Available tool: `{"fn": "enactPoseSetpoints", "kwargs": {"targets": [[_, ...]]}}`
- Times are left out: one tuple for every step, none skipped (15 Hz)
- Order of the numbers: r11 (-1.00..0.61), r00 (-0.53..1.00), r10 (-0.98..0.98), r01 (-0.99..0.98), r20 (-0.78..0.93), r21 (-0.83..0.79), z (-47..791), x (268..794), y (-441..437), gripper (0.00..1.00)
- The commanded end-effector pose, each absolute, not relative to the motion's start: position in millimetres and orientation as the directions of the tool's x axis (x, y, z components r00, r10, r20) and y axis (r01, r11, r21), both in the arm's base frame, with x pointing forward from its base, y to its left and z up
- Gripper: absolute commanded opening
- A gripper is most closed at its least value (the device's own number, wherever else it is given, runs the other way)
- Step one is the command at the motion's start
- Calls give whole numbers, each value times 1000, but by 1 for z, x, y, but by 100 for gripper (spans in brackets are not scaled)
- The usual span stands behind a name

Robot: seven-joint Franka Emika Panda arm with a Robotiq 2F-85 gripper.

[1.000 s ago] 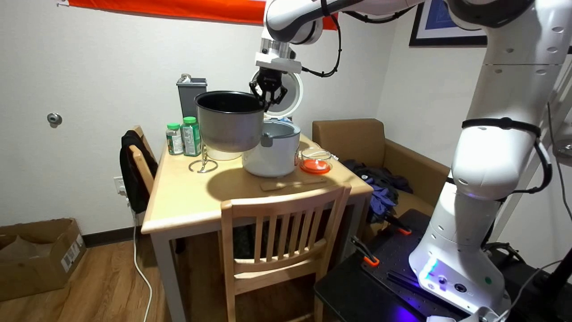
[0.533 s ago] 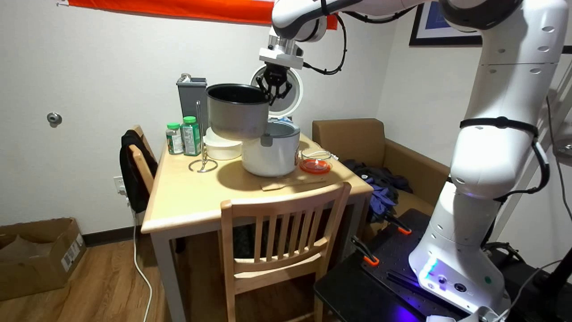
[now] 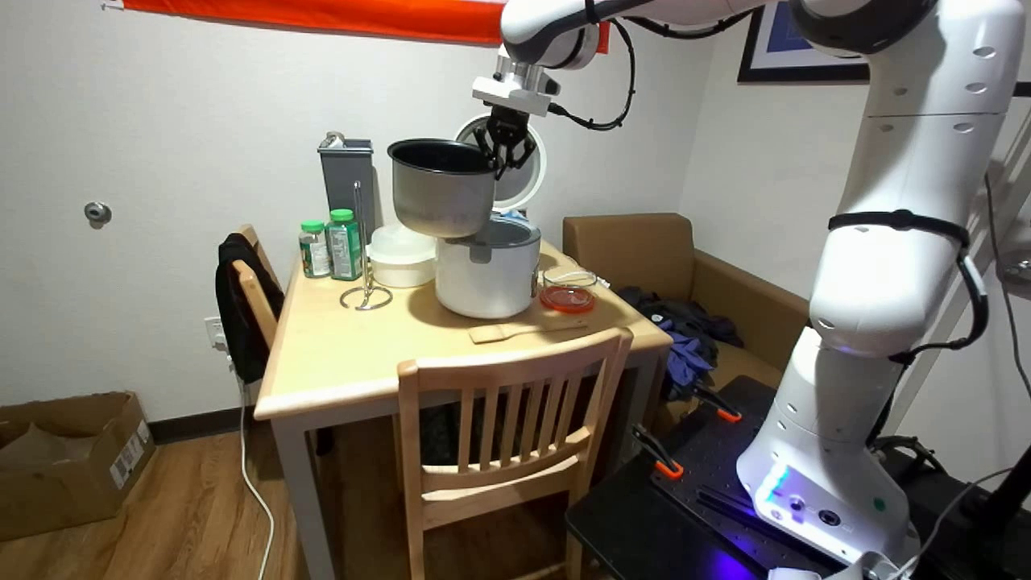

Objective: Put the pot in the rice cooker

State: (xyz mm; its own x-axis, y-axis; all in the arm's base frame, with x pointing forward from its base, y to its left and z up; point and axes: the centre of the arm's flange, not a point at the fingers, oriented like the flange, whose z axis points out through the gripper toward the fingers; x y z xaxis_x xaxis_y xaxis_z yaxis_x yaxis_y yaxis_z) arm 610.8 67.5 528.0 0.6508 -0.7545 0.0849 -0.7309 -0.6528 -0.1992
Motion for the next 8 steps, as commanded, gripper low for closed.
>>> {"fn": "enactPoseSetpoints", "kwargs": {"targets": [[-557, 558, -827, -796, 71, -236, 543, 615, 49, 2], [-537, 537, -841, -810, 69, -236, 544, 615, 43, 2], [-518, 518, -853, -823, 64, -236, 544, 615, 37, 2], [-493, 493, -868, -838, 63, -233, 544, 615, 31, 2], [-474, 474, -879, -849, 60, -233, 543, 614, 26, 2], [-454, 454, -889, -861, 57, -230, 541, 615, 22, 2], [-434, 434, -899, -870, 51, -233, 540, 615, 17, 2], [-418, 420, -906, -876, 44, -239, 539, 615, 14, 2]]}}
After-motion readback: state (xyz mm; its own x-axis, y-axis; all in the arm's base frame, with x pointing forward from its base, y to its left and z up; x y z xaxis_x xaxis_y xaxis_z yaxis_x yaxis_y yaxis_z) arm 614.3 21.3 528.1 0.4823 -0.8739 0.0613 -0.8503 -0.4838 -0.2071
